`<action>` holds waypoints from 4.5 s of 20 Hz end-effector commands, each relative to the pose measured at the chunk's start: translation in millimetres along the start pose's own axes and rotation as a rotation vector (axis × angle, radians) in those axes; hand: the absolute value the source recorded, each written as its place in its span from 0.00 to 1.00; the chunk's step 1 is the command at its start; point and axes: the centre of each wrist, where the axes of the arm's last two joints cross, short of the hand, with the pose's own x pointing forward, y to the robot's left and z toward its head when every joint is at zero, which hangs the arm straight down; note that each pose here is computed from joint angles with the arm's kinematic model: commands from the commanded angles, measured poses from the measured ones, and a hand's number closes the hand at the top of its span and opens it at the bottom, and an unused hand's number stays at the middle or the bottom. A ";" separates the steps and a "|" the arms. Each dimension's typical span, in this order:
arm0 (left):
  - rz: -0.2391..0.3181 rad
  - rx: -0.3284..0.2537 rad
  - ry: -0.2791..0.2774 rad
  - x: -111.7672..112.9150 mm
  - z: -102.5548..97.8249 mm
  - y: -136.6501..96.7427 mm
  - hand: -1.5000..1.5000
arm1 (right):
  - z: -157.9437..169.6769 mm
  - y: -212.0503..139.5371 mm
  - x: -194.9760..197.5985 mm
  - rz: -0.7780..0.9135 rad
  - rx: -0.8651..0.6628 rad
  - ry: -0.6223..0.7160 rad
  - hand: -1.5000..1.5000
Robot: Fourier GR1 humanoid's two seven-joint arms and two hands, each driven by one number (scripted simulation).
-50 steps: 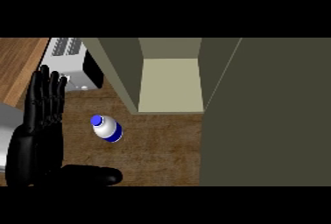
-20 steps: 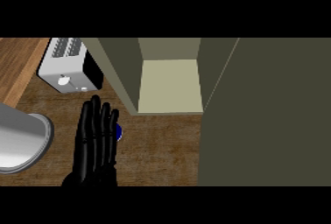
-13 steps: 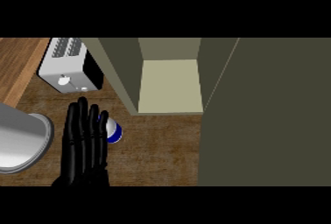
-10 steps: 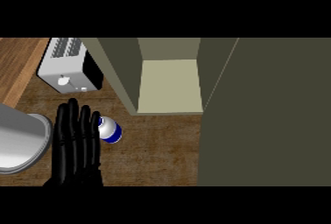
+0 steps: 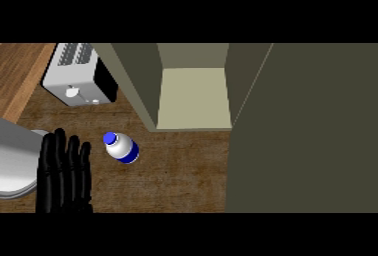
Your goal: Pick up the bottled water, place it into the cabinet and close the cabinet
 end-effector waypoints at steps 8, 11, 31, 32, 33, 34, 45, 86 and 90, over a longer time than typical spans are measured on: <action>-0.103 0.058 0.080 -51.4 -27.4 25.7 0.00 | 24.8 7.9 36.2 -0.089 0.064 -0.082 0.00; -0.116 0.041 0.078 -52.7 -41.3 30.6 0.00 | 30.9 11.4 46.3 -0.097 0.075 -0.097 0.00; -0.146 0.092 0.198 -173.1 -91.0 98.0 0.00 | 42.5 -0.2 37.3 -0.111 0.078 -0.108 0.00; -0.137 0.091 0.225 -195.0 -75.7 76.5 0.00 | 40.3 -6.5 30.1 -0.099 0.069 -0.125 0.00; -0.123 0.114 0.217 -191.9 -98.4 86.7 0.00 | 42.5 4.1 36.3 -0.123 0.071 -0.106 0.00; -0.143 0.090 0.210 -202.1 -86.6 82.6 0.00 | 40.6 -1.1 36.2 -0.114 0.062 -0.104 0.00; -0.101 0.148 0.220 -265.9 -81.7 120.2 0.00 | 48.6 1.8 38.1 -0.115 0.084 -0.117 0.00; 0.249 -0.357 0.064 -280.1 -131.1 160.1 1.00 | 71.6 -24.1 27.0 -0.060 0.037 -0.104 0.00; 0.251 -0.390 0.048 -274.7 -133.0 116.4 1.00 | 77.5 -14.5 36.3 -0.078 0.038 -0.093 0.00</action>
